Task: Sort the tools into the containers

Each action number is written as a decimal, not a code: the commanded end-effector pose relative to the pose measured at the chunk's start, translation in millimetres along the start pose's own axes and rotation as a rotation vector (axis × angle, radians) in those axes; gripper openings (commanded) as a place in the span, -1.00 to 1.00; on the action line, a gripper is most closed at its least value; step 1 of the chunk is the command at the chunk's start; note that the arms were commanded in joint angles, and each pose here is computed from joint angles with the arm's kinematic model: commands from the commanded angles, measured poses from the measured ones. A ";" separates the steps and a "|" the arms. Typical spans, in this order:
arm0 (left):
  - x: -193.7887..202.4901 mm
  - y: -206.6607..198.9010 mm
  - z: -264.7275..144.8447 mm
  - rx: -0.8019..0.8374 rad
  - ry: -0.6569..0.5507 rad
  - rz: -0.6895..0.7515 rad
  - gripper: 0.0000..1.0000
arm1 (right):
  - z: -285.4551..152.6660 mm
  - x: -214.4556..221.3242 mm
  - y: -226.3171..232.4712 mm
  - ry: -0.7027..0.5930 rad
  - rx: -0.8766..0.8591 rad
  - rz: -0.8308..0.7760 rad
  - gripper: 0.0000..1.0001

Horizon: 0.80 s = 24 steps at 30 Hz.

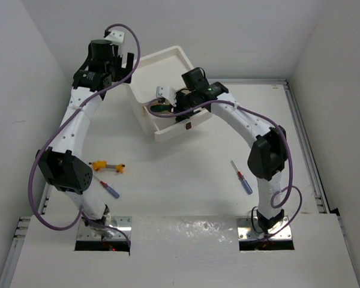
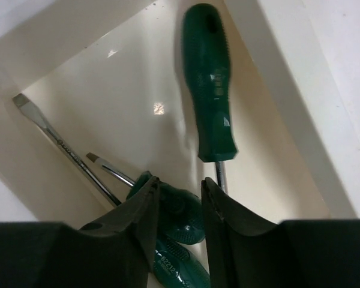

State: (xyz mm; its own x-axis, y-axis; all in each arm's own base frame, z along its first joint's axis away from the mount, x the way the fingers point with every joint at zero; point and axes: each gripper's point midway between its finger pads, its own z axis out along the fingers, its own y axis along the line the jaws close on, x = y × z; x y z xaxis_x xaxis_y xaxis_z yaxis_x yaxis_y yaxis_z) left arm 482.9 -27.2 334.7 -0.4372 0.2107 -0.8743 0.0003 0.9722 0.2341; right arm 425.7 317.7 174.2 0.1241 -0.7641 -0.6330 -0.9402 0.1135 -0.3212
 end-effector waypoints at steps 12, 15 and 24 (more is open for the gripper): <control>-21.9 9.6 -15.9 -0.010 -0.079 -0.014 1.00 | 9.5 -3.1 -24.8 0.008 0.063 0.014 -0.52; -21.3 9.5 -15.6 -0.010 -0.077 -0.012 1.00 | 3.1 -12.8 -27.1 -0.019 0.065 0.006 -0.51; -17.5 9.4 -12.2 -0.012 -0.066 -0.003 1.00 | -35.5 -45.2 -33.4 -0.106 0.117 -0.049 -0.40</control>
State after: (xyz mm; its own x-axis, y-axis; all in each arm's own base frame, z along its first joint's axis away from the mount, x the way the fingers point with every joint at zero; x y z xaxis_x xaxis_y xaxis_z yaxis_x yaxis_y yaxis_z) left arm 483.4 -27.6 335.3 -0.4342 0.2167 -0.8744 0.0052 0.9712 0.2381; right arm 444.0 324.0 177.7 0.1245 -0.7622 -0.6352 -0.9253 0.1419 -0.3517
